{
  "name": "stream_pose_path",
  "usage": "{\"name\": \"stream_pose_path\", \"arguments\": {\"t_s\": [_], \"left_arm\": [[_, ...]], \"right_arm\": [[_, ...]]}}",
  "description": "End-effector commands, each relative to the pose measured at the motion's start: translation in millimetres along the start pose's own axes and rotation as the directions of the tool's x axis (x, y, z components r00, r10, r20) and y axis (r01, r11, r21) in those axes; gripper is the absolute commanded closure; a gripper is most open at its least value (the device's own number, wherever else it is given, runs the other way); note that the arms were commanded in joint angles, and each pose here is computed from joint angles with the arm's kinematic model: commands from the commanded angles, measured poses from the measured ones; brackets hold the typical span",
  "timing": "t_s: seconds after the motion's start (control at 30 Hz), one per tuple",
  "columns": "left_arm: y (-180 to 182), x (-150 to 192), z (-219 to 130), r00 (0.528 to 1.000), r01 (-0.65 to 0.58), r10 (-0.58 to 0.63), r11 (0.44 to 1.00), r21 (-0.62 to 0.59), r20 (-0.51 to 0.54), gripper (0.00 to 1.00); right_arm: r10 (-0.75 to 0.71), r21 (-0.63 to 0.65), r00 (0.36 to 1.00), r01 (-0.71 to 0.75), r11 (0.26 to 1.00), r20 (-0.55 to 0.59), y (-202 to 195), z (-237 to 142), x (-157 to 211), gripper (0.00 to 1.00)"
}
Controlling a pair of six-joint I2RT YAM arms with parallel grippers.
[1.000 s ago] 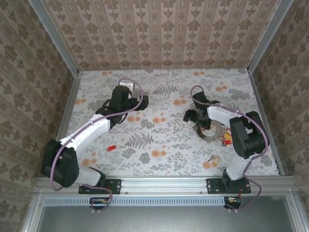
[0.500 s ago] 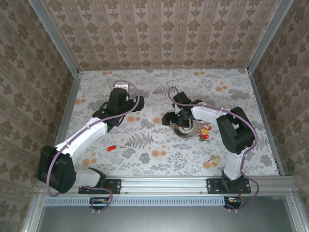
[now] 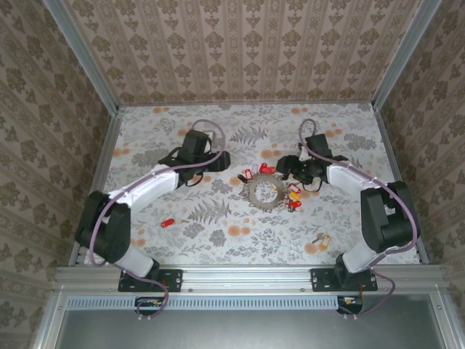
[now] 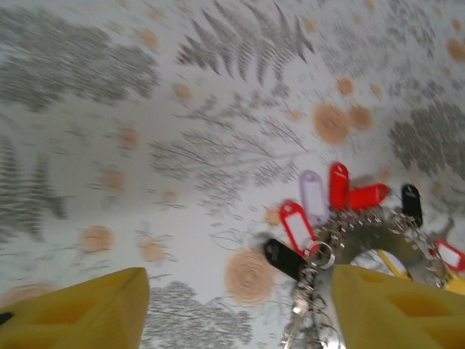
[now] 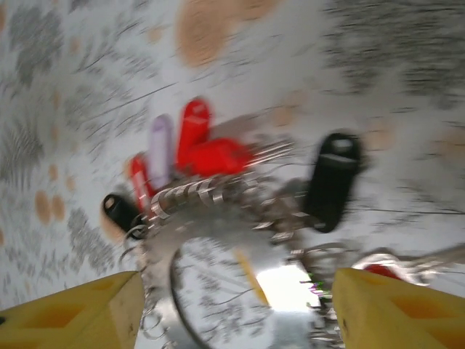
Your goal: Put the keys on the keyring
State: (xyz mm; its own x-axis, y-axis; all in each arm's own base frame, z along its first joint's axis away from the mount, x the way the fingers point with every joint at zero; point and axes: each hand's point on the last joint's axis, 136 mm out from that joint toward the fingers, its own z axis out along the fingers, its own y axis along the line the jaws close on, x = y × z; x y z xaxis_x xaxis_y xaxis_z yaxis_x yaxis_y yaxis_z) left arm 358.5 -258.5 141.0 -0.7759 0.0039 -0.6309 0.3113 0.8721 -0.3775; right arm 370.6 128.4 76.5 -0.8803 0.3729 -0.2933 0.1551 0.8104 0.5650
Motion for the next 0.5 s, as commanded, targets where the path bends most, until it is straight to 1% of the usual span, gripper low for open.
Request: {"name": "stream_pose_path", "arguments": {"t_s": [0.0, 0.07, 0.1, 0.27, 0.47], "left_arm": [[-38, 14, 15, 0.994, 0.015, -0.001, 0.992, 0.123, -0.109, 0.38], [-49, 24, 28, 0.986, 0.02, 0.006, 0.988, 0.155, -0.164, 0.42], [-54, 29, 33, 0.982, 0.023, 0.01, 0.985, 0.173, -0.187, 0.42], [-65, 49, 53, 0.962, 0.026, 0.028, 0.981, 0.194, -0.271, 0.47], [-73, 69, 69, 0.936, 0.037, 0.044, 0.974, 0.223, -0.35, 0.57]], "right_arm": [[0.002, -0.033, 0.996, -0.005, 0.999, -0.085, -2, 8, 17, 0.35], [-0.004, -0.035, 0.993, 0.0, 0.999, -0.117, -4, 12, 22, 0.4], [0.002, -0.027, 0.992, -0.006, 1.0, -0.13, -6, 14, 24, 0.41], [0.025, 0.015, 0.99, -0.023, 1.0, -0.141, -19, 17, 34, 0.42], [0.031, 0.04, 0.983, -0.024, 0.999, -0.179, -29, 16, 49, 0.43]]}}
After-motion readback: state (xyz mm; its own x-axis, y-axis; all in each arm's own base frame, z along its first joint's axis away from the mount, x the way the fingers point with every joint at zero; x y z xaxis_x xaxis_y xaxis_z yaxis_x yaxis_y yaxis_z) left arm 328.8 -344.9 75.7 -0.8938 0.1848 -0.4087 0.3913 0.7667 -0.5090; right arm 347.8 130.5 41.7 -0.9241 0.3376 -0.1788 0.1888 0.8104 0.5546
